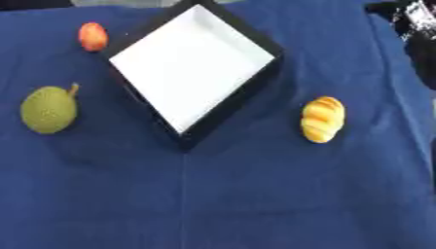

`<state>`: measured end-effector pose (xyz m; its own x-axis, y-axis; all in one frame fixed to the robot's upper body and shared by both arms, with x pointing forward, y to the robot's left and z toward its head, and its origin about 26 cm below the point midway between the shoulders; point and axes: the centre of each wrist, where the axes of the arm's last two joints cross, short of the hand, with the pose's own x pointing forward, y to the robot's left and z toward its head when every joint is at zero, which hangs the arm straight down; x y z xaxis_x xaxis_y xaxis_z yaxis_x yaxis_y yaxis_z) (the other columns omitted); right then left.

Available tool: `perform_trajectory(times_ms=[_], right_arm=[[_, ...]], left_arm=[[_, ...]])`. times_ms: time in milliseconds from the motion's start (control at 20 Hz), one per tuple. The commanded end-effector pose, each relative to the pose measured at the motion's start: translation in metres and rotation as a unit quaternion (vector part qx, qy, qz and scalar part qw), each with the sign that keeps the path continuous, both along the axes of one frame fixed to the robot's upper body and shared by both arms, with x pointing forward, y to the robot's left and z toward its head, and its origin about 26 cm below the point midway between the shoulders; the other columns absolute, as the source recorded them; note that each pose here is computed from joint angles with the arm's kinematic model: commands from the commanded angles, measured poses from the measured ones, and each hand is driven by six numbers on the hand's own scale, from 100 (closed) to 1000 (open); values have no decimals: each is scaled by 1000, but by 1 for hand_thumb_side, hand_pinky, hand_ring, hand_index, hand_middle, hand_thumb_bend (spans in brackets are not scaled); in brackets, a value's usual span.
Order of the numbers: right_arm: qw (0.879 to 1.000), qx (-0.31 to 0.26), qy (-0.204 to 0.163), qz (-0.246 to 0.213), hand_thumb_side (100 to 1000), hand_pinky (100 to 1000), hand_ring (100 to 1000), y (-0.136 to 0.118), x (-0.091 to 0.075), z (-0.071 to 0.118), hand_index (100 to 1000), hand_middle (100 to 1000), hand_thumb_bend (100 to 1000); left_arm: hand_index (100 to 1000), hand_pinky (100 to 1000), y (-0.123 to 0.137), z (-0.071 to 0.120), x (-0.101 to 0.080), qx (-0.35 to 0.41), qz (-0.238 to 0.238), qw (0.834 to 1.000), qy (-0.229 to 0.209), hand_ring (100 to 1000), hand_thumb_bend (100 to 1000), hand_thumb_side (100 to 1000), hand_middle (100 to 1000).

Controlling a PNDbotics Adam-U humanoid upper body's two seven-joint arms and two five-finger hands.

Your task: Pick up objects on the table and place them in the box.

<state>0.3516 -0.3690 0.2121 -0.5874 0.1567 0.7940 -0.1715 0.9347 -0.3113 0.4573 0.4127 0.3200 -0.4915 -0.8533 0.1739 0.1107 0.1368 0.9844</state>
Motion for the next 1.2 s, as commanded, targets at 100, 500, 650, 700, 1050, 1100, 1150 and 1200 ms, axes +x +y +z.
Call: perform_trajectory(times_ms=[100,500,650,700,1050,1100,1150,1200], right_arm=[[1000,-19,-10,-2,576,1000,786,-4,-1,11,877,751,100],[1000,-19,-10,5,577,1000,785,-1,0,12,877,750,100],[1000,-20,-11,7,578,1000,785,0,1,12,877,749,100],[1000,-19,-11,8,578,1000,785,1,1,12,877,749,100],[1000,-22,-15,11,582,1000,784,3,2,15,877,748,100],[1000,-24,-15,11,583,1000,784,3,2,15,877,748,100],[999,-25,-16,11,584,1000,784,2,2,16,877,747,100],[999,-27,-16,11,587,1000,784,3,2,16,877,747,100]], left_arm=[[967,911,-15,0,14,184,-133,972,59,870,580,100,880],[951,893,-48,-15,34,201,-167,963,61,857,547,100,866],[944,881,-56,-17,38,194,-175,963,58,849,523,100,858],[942,878,-58,-17,39,191,-176,964,55,847,523,100,856],[918,862,-60,-11,40,167,-176,969,50,848,454,100,875],[910,863,-59,-9,40,163,-176,969,50,852,432,100,882],[906,861,-59,-8,40,159,-177,970,51,853,417,100,885],[895,854,-59,-6,40,154,-178,971,52,851,400,100,885]])
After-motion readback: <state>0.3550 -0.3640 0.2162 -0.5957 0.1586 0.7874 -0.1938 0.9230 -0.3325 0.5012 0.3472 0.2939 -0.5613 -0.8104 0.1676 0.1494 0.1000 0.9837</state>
